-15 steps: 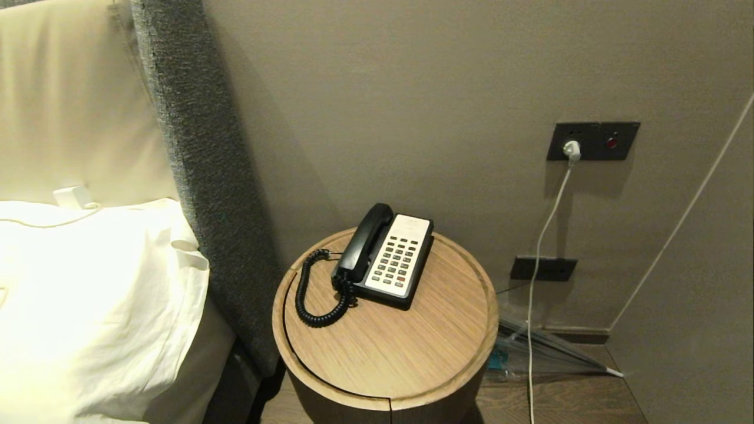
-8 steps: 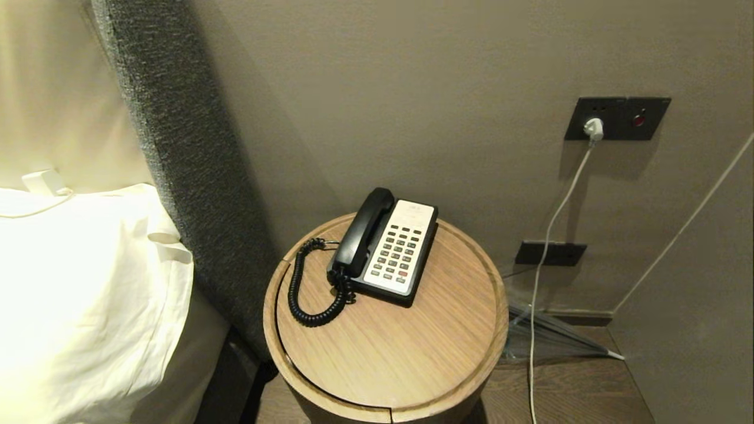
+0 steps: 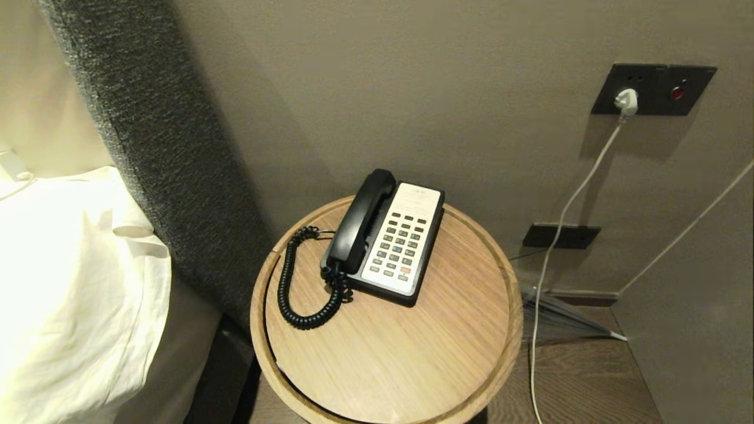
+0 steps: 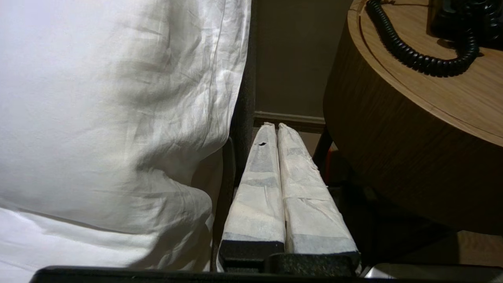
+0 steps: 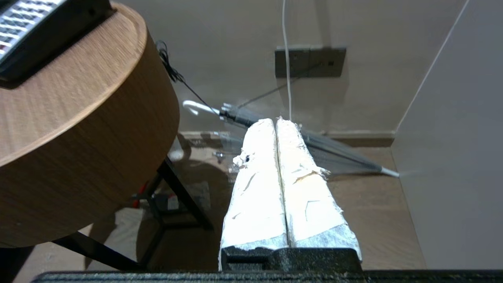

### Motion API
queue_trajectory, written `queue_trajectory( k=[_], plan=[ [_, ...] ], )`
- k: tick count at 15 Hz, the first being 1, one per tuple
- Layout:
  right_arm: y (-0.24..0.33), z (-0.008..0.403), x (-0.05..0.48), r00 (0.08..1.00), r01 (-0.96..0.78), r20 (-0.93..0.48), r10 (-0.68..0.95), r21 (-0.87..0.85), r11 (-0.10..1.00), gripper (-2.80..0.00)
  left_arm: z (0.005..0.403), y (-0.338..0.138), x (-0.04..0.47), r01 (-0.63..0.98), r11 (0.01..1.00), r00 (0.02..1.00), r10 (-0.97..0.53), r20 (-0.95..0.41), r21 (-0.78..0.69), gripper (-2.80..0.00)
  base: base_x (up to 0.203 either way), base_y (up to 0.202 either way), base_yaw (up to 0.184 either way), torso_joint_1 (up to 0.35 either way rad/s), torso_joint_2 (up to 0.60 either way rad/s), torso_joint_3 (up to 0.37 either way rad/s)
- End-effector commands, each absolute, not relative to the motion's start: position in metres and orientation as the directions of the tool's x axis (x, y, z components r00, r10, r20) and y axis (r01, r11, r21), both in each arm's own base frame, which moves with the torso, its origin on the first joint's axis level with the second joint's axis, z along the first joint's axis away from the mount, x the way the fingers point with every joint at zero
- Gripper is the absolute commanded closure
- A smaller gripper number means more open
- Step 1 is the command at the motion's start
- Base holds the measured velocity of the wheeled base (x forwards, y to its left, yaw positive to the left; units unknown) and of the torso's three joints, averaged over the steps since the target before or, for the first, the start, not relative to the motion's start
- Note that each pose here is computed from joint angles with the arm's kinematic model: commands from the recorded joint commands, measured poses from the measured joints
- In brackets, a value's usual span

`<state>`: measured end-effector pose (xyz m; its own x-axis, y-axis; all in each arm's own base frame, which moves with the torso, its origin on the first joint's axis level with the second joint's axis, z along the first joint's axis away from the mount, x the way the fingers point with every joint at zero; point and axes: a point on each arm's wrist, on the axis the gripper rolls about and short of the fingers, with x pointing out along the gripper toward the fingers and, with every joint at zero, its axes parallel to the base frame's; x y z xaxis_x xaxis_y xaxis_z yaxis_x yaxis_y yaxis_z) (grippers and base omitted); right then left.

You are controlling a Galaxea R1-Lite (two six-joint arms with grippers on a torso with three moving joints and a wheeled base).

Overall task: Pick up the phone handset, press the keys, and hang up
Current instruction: Pick up the desk phone handset

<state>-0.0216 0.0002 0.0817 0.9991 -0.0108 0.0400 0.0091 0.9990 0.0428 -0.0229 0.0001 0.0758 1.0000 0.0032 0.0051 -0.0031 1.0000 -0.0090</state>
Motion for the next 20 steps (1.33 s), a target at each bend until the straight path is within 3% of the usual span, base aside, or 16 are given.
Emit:
queue_trajectory(
  k=[1, 13, 20],
  plan=[
    [0.0001, 0.0758, -0.0200, 1.000, 0.010, 0.020, -0.011, 0.043, 0.999, 0.00, 0.0751, 0.0000, -0.0226, -0.005, 1.000, 1.000, 0.005, 0.002, -0.009, 0.00, 0.000, 0.000, 0.000, 0.002, 0.01, -0.194],
    [0.0001, 0.0758, -0.0200, 1.000, 0.010, 0.020, -0.011, 0.043, 0.999, 0.00, 0.0751, 0.0000, -0.0227, -0.004, 1.000, 1.000, 0.004, 0.003, -0.009, 0.00, 0.000, 0.000, 0.000, 0.002, 0.00, -0.195],
    [0.0001, 0.0758, -0.0200, 1.000, 0.010, 0.020, -0.011, 0.043, 0.999, 0.00, 0.0751, 0.0000, -0.0226, -0.005, 1.000, 1.000, 0.005, 0.002, -0.008, 0.00, 0.000, 0.000, 0.000, 0.001, 0.00, -0.027]
  ],
)
